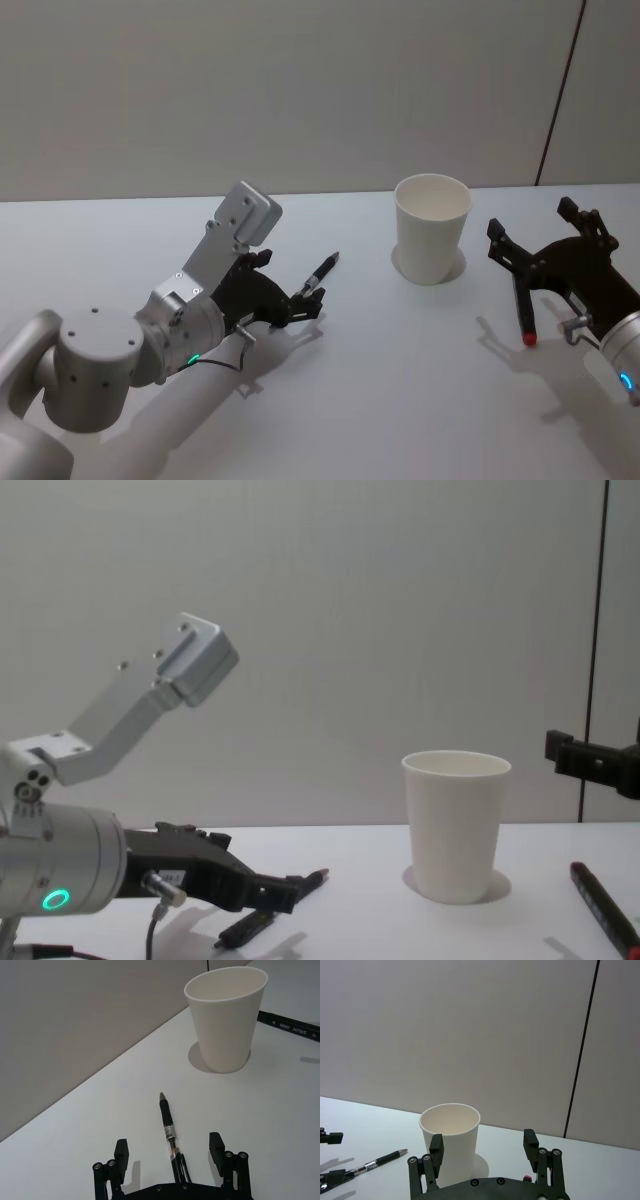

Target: Place the pen into the pen holder.

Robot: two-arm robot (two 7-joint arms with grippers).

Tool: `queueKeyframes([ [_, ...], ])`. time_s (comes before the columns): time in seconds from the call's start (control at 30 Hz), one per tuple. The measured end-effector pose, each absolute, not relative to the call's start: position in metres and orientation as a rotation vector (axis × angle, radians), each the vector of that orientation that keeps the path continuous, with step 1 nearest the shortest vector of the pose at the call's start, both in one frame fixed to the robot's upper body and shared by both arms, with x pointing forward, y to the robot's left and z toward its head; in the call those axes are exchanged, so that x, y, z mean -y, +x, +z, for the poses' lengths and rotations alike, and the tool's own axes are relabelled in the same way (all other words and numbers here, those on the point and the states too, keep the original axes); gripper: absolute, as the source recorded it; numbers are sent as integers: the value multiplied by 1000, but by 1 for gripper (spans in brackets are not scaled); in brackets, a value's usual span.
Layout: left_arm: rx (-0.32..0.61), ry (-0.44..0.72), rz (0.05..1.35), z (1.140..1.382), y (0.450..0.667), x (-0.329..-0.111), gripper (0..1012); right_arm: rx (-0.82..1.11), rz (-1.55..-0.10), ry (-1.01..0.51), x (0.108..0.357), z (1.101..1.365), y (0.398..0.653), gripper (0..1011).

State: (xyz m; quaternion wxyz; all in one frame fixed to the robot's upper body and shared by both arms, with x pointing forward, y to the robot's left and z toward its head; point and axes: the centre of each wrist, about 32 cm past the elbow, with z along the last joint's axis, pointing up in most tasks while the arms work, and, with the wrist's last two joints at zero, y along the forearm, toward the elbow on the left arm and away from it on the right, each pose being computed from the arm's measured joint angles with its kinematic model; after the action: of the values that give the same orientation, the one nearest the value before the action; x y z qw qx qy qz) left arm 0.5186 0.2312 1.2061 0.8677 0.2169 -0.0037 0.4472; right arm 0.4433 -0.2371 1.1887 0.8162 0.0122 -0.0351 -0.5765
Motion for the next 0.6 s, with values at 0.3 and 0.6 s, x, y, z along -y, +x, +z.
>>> queueKeyframes([
  [0.3,-30,491,933,1210,528,-229,1001,75,-1229,26,237,1189,443,1001],
  [0.6,-55,519,932,1215,535,-226,1001,75,-1229,26,237,1189,443,1001],
])
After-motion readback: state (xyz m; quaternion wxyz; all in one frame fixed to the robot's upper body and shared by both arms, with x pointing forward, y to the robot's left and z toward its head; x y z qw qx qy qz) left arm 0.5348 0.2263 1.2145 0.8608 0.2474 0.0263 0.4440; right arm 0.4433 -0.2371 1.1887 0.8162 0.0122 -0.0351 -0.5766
